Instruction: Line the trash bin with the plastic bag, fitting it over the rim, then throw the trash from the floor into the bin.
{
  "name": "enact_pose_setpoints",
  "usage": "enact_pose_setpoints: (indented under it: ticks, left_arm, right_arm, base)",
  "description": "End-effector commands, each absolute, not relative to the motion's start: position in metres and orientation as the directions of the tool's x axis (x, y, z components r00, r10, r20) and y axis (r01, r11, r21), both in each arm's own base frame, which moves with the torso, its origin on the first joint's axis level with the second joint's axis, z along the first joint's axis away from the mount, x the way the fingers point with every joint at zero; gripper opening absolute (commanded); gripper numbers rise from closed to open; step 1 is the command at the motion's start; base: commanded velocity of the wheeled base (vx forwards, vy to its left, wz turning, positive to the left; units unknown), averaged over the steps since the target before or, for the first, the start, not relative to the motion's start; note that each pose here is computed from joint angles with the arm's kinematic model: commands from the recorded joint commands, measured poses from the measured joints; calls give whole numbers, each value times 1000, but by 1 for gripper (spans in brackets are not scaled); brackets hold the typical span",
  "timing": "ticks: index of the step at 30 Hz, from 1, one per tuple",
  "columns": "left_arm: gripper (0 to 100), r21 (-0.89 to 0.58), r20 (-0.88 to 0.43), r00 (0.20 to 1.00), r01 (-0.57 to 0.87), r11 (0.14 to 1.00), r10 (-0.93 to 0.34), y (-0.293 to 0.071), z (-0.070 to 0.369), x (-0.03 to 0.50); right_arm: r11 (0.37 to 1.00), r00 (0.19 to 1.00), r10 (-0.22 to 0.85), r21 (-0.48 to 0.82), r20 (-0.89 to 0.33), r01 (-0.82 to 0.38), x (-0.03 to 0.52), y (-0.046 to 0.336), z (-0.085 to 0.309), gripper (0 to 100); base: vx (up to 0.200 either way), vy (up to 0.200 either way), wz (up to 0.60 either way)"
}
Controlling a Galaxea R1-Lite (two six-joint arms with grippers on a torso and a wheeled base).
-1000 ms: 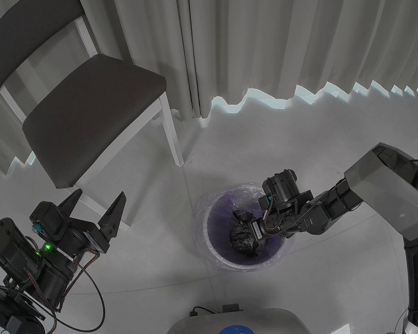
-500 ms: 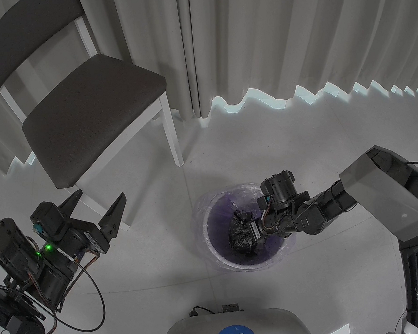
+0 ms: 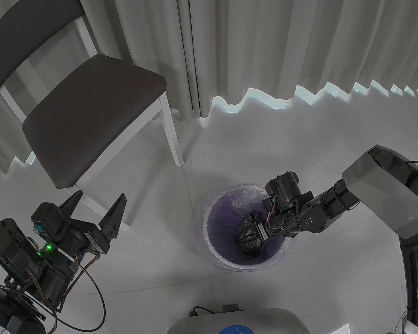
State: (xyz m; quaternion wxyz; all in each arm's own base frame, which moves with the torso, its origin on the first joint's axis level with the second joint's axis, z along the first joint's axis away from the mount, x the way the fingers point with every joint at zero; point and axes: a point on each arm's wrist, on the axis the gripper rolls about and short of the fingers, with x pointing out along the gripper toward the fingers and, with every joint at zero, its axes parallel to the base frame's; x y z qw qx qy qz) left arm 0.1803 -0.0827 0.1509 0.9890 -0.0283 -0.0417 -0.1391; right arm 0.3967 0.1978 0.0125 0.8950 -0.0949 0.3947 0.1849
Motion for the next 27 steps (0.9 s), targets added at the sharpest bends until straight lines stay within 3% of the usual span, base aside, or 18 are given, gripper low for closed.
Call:
enact_pose_setpoints:
  ticks: [1,9,27]
  left_arm:
    - [100,-44,89,958,277,960,-272,-83,151,181]
    - [100,-44,89,958,277,960,-272,-83,151,181]
    - [100,-43,83,959,277,960,-273,-83,149,181]
  right_arm:
    - [914,620,256,-24,-742,-406,397,198,12,0]
    - [898,628,294,-17,-720,-440,402,222,8,0]
    - [893,619,293,-23,-729,-450,401,225,1,0]
  base:
    - [0,0,0]
    - [0,0,0]
    - [0,0,0]
